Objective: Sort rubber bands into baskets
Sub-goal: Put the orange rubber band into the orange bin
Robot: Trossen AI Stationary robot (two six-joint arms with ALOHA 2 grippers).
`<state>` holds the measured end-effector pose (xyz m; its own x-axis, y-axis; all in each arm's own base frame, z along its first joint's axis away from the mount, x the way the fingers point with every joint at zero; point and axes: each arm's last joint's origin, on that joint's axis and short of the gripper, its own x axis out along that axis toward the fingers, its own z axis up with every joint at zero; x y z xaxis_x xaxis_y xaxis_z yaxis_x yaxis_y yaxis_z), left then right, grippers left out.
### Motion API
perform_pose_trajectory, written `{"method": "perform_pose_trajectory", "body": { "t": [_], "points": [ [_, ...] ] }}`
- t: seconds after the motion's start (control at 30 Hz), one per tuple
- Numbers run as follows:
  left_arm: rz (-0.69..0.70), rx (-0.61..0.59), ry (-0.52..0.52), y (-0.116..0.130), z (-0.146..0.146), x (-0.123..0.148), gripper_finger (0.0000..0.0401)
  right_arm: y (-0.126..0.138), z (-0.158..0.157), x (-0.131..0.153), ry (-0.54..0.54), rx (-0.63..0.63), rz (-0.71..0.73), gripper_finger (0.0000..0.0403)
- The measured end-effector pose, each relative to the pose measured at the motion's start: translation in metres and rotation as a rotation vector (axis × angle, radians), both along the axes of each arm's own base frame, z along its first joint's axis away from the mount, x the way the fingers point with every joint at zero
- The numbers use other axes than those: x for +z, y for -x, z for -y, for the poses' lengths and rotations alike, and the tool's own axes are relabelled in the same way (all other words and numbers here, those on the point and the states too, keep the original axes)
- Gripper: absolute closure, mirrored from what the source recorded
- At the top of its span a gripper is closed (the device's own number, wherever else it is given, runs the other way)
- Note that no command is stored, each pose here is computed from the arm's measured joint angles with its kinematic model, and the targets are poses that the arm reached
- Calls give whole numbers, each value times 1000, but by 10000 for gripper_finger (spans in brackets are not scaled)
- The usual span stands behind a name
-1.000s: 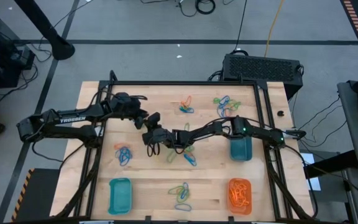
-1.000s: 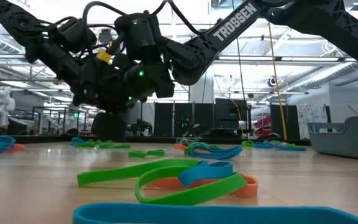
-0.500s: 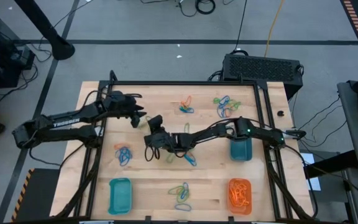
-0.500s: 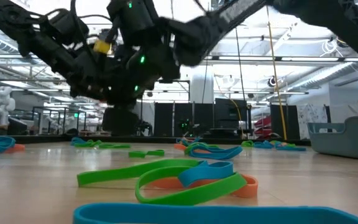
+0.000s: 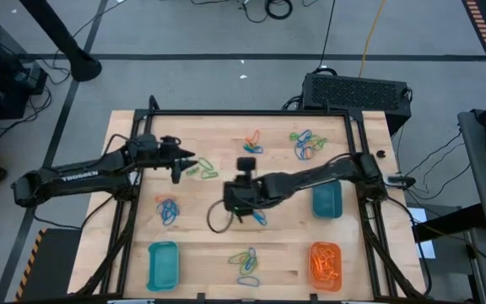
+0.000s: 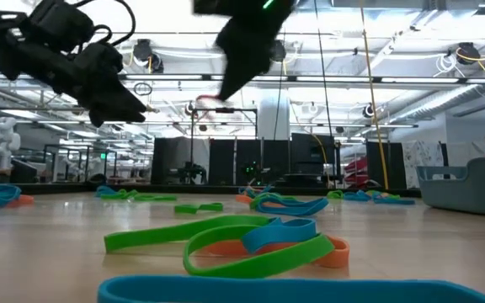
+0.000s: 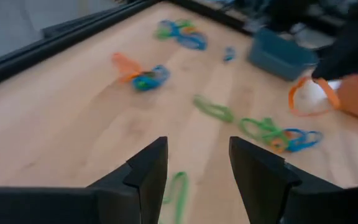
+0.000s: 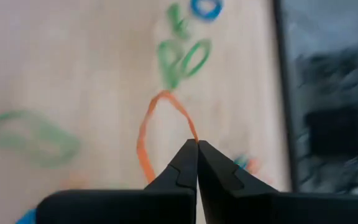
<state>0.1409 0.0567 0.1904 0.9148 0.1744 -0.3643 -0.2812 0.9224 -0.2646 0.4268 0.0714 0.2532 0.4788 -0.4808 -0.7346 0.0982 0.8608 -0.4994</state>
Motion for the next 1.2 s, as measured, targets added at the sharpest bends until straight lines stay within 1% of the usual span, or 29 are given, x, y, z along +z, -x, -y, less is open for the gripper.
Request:
{"method": "perform_pose_trajectory", "body": {
  "t": [0.17,0.3,0.4,0.57,0.63,0.73,0.9,1.03,1.1,1.2],
  "points": [
    [105,-121,-32,-5,16,-10,223,38,-36,26,-241,-69,-16,402],
    [177,-185,-55,-9,25,-4,223,58,-70,37,-484,-74,-29,402],
    [217,-217,-69,-10,30,0,223,71,-95,40,-682,-104,-86,402],
    [229,-238,-105,-11,32,1,223,96,-131,38,-897,-322,-202,402],
    [229,-238,-107,-11,32,1,223,107,-147,37,-954,-415,-232,402],
    [228,-242,-122,-11,32,1,223,124,-168,35,-979,-537,-260,402],
    [238,-242,-130,-11,32,2,223,154,-191,33,-940,-708,-279,402],
    [266,-242,-143,-11,32,5,223,169,-203,32,-931,-791,-275,402],
    [272,-242,-144,-12,32,6,223,175,-206,27,-920,-826,-278,402],
    [276,-242,-145,-12,32,6,223,186,-207,11,-847,-883,-301,402]
  ]
}}
